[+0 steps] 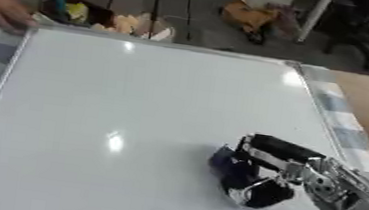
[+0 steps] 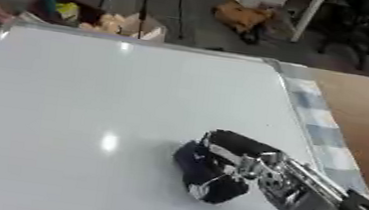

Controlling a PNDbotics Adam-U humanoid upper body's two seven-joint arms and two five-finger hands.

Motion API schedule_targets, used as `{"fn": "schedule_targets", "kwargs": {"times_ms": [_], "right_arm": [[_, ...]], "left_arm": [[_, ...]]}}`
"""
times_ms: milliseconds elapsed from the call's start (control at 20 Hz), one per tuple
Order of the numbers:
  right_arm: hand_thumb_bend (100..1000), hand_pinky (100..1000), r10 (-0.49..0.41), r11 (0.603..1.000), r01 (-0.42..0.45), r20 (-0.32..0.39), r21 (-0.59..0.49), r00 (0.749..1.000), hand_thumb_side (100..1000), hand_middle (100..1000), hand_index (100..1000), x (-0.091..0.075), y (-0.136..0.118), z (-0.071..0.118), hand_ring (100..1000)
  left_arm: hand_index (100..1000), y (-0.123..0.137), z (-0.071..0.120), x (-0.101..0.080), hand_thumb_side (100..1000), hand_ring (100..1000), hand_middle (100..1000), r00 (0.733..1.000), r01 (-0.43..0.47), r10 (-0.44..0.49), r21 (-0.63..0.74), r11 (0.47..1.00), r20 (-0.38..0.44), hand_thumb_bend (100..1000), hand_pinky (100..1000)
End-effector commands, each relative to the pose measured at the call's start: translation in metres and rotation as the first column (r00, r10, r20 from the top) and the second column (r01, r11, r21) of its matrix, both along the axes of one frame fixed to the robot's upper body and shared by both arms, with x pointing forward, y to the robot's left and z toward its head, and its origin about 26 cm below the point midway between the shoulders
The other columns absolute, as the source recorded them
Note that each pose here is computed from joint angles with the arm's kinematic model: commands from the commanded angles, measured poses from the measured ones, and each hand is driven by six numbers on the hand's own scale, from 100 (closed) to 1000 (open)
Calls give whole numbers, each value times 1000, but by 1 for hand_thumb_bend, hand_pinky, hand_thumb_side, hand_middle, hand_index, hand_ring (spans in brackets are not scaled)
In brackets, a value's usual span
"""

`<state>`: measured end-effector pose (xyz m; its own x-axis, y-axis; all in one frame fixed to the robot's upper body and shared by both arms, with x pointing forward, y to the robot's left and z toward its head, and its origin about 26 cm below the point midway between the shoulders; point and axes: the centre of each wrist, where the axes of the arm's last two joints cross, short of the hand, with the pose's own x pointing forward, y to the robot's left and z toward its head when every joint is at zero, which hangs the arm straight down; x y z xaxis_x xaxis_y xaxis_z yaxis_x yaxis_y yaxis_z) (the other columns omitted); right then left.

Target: Wipe the whiteboard clean with a brush.

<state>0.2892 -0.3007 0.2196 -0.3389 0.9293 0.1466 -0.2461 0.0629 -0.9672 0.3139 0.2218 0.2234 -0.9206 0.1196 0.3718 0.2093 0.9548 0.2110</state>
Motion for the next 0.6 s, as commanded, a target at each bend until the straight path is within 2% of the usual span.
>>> {"fn": "schedule_targets", "kwargs": {"times_ms": [50,600], "right_arm": [[100,512,64,996,-61,44,-71,997,261,248,355,-3,9,-2,576],[100,541,175,971,-150,123,-187,977,286,254,362,-4,21,-15,585]], "left_arm": [[490,-2,7,-3,928,706,591,999,8,-7,-10,1000,32,112,369],[491,-3,7,-3,925,704,591,999,3,-2,-22,1000,46,110,370]]}}
